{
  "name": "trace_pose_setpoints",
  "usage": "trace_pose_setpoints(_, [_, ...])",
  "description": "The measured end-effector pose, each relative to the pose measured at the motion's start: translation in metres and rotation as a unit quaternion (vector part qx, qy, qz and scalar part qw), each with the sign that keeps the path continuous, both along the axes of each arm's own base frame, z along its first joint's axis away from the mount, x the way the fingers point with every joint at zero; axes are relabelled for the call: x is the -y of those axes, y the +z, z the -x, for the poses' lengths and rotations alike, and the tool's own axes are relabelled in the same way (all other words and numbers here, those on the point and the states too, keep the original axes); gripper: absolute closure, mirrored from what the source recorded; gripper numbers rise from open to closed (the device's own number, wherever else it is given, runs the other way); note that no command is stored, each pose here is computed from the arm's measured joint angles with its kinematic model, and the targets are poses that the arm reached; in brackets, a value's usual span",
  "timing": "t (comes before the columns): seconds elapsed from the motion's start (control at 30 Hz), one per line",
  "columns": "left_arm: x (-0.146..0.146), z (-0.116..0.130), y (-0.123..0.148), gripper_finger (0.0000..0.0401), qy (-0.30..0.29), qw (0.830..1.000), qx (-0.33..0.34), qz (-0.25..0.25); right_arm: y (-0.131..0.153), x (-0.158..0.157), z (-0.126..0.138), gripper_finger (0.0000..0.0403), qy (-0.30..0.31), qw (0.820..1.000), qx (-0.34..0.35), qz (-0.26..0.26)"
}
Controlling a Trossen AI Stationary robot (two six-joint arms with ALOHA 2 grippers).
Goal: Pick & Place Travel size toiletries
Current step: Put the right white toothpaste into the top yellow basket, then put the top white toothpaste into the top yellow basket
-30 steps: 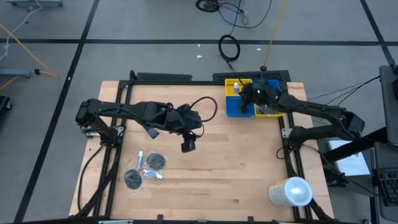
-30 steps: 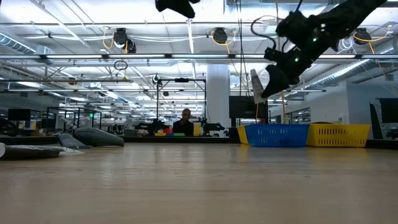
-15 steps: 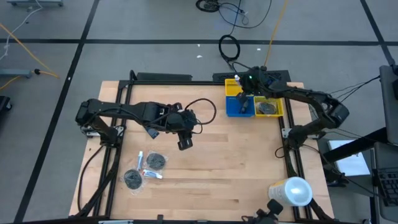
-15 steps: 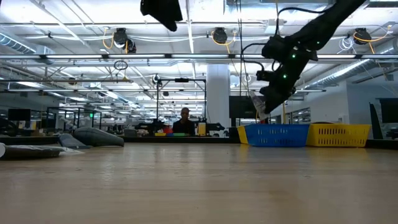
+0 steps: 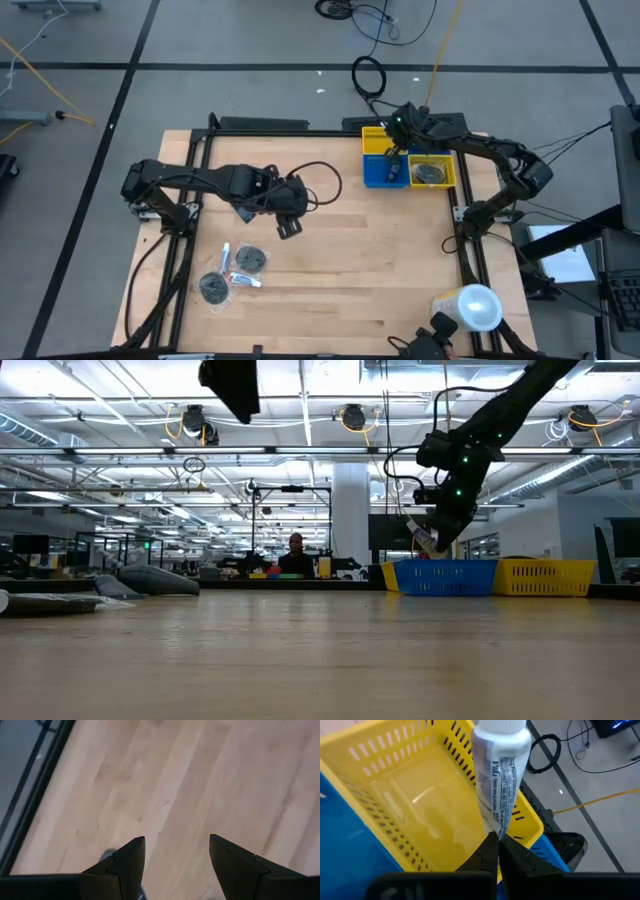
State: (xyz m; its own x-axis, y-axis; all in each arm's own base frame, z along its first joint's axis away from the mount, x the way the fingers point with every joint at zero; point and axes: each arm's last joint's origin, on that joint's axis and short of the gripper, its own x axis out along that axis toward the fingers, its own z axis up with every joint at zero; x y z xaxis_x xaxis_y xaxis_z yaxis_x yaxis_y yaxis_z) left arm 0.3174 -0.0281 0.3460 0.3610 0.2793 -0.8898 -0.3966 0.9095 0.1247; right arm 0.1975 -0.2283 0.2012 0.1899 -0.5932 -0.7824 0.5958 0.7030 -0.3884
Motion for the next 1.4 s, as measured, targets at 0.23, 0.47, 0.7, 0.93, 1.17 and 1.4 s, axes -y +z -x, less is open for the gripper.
trace_pose_setpoints(0.23, [0.008,0.007,-0.002,0.0183,0.022,0.999,-0.020,-0.013,0.000,0.000,0.000,0.0392,0.001,1.000,0.000,0.001])
trace_pose_setpoints(0.47, [0.017,0.009,-0.002,0.0183,0.019,1.000,-0.018,-0.015,0.000,0.000,0.000,0.0370,0.013,1.000,-0.008,0.004])
trace_pose_setpoints(0.7, [0.023,0.010,-0.002,0.0183,0.025,0.999,-0.016,-0.019,0.001,0.000,-0.001,0.0333,0.013,1.000,-0.005,0.007])
trace_pose_setpoints(0.93, [0.028,0.015,-0.003,0.0183,0.059,0.998,-0.019,-0.005,0.000,-0.006,-0.008,0.0287,0.024,1.000,0.000,0.005])
trace_pose_setpoints(1.17, [0.040,0.022,-0.026,0.0183,0.113,0.991,-0.055,0.035,0.006,-0.023,-0.024,0.0252,0.080,0.996,0.038,-0.006])
trace_pose_setpoints(1.4, [0.047,0.037,-0.065,0.0183,0.236,0.966,-0.097,0.048,0.030,-0.046,-0.037,0.0232,0.123,0.988,0.094,0.024])
